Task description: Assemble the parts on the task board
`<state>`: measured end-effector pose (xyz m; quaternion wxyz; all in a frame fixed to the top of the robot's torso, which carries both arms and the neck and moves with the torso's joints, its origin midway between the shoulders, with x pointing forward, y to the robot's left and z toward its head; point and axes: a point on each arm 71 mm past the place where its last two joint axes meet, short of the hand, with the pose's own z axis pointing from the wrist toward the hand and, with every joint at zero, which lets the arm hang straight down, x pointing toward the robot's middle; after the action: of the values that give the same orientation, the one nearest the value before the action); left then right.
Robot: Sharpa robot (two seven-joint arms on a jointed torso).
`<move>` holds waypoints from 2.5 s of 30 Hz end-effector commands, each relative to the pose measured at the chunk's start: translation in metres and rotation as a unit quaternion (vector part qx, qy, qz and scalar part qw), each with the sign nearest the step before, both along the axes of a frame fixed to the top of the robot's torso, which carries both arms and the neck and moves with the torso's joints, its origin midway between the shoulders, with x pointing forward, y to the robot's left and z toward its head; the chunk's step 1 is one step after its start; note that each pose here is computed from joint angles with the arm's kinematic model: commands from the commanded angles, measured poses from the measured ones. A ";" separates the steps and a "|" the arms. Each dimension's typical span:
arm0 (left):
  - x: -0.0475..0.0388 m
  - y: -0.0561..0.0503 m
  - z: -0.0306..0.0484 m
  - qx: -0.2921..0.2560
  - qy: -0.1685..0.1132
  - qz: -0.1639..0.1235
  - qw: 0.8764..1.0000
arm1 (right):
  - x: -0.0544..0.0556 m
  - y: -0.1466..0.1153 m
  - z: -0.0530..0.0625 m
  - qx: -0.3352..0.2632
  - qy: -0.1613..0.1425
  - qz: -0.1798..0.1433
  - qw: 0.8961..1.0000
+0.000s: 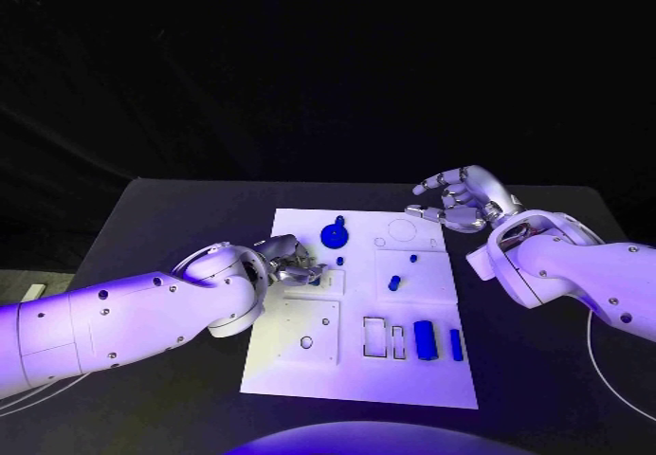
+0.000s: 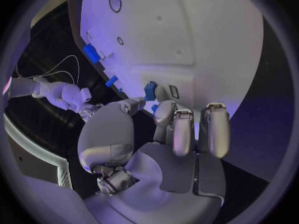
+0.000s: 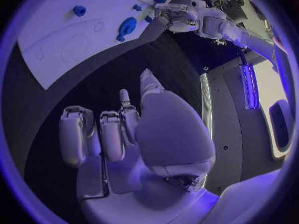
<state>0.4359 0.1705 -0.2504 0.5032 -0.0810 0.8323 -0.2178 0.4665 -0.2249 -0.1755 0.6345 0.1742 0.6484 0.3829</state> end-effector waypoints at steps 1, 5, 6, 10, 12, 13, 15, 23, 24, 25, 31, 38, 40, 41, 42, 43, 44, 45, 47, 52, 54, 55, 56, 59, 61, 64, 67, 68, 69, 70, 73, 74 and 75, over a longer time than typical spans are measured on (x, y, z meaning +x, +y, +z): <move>-0.0026 -0.001 -0.0034 -0.002 0.010 0.003 1.000 | -0.001 0.002 0.000 -0.001 -0.004 0.007 1.000; -0.0026 -0.001 -0.0029 -0.004 0.009 0.004 1.000 | -0.001 0.002 -0.001 -0.001 -0.004 0.008 1.000; -0.0026 -0.001 -0.0028 -0.004 0.009 0.004 1.000 | -0.001 0.002 -0.001 -0.001 -0.004 0.008 1.000; -0.0027 -0.001 -0.0023 -0.005 0.008 0.005 1.000 | -0.001 0.002 -0.001 -0.001 -0.004 0.008 1.000; -0.0028 -0.001 -0.0021 -0.005 0.007 0.005 1.000 | -0.001 0.002 -0.001 -0.001 -0.004 0.008 1.000; -0.0029 -0.001 -0.0020 -0.006 0.007 0.005 1.000 | -0.001 0.002 -0.001 -0.001 -0.004 0.008 1.000; -0.0031 0.000 -0.0017 -0.006 0.007 0.006 1.000 | -0.001 0.002 -0.002 -0.001 -0.004 0.008 1.000; -0.0047 0.001 -0.0006 -0.008 0.009 0.007 1.000 | -0.001 0.001 -0.002 -0.001 -0.003 0.007 1.000; -0.0049 0.002 -0.0004 -0.009 0.009 0.008 1.000 | -0.001 0.001 -0.002 -0.001 -0.003 0.007 1.000; -0.0052 0.002 -0.0002 -0.009 0.009 0.008 1.000 | -0.001 0.001 -0.002 -0.001 -0.003 0.007 1.000; -0.0061 0.004 0.0005 -0.011 0.012 0.010 1.000 | -0.001 0.001 -0.002 -0.001 -0.003 0.007 1.000; -0.0067 0.005 0.0008 -0.012 0.014 0.011 1.000 | -0.001 0.001 -0.003 -0.001 -0.003 0.007 1.000; -0.0067 0.005 0.0009 -0.013 0.014 0.012 1.000 | -0.001 0.001 -0.003 -0.001 -0.003 0.007 1.000; -0.0068 0.005 0.0011 -0.013 0.014 0.012 1.000 | -0.001 0.001 -0.003 -0.001 -0.003 0.007 1.000; -0.0069 0.005 0.0015 -0.015 0.013 0.014 1.000 | -0.001 0.001 -0.003 -0.001 -0.003 0.007 1.000; -0.0070 0.005 0.0019 -0.017 0.013 0.014 1.000 | -0.001 0.001 -0.003 -0.001 -0.004 0.007 1.000; -0.0069 0.005 0.0027 -0.020 0.013 0.016 1.000 | -0.001 0.001 -0.003 -0.001 -0.004 0.007 1.000; -0.0069 0.005 0.0034 -0.023 0.013 0.017 0.999 | -0.001 0.001 -0.003 -0.001 -0.004 0.006 1.000; -0.0067 0.006 0.0060 -0.033 0.017 0.020 0.999 | -0.001 0.000 -0.003 -0.002 -0.005 0.006 1.000; -0.0059 0.011 0.0137 -0.071 0.061 0.033 0.995 | 0.000 -0.001 -0.004 -0.002 -0.005 0.004 1.000; -0.0038 0.015 0.0186 -0.082 0.089 0.034 0.992 | 0.001 -0.001 -0.004 -0.003 -0.006 0.003 1.000; -0.0018 0.017 0.0223 -0.085 0.102 0.031 0.991 | 0.001 -0.002 -0.004 -0.003 -0.006 0.002 1.000; 0.0004 0.019 0.0258 -0.085 0.111 0.029 0.990 | 0.002 -0.002 -0.005 -0.004 -0.006 0.002 1.000; 0.0110 0.026 0.0406 -0.077 0.129 0.018 0.988 | 0.003 -0.003 -0.005 -0.004 -0.007 -0.001 1.000; 0.0192 0.031 0.0509 -0.069 0.136 0.011 0.988 | 0.004 -0.004 -0.005 -0.004 -0.008 -0.002 1.000; 0.0326 0.038 0.0668 -0.052 0.141 0.003 0.989 | 0.005 -0.004 -0.005 -0.004 -0.009 -0.003 1.000; 0.0446 0.042 0.0775 -0.035 0.144 -0.004 0.989 | 0.006 -0.004 -0.006 -0.002 -0.010 -0.003 1.000; 0.0483 0.042 0.0796 -0.029 0.144 -0.006 0.989 | 0.006 -0.004 -0.006 -0.002 -0.011 -0.004 1.000; 0.0512 0.042 0.0810 -0.023 0.143 -0.007 0.989 | 0.007 -0.004 -0.006 -0.001 -0.011 -0.004 1.000; 0.0550 0.042 0.0824 -0.016 0.141 -0.008 0.990 | 0.007 -0.005 -0.006 -0.001 -0.012 -0.004 1.000; 0.0641 0.042 0.0843 0.004 0.136 -0.010 0.991 | 0.008 -0.005 -0.006 0.001 -0.012 -0.006 1.000; 0.0671 0.042 0.0846 0.013 0.133 -0.011 0.991 | 0.008 -0.005 -0.006 0.002 -0.013 -0.006 1.000; 0.0697 0.041 0.0847 0.022 0.129 -0.012 0.991 | 0.008 -0.005 -0.005 0.003 -0.013 -0.006 1.000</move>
<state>0.5054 0.2132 -0.1632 0.4085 -0.1262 0.8783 -0.2138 0.4745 -0.2305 -0.1818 0.6423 0.1768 0.6438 0.3764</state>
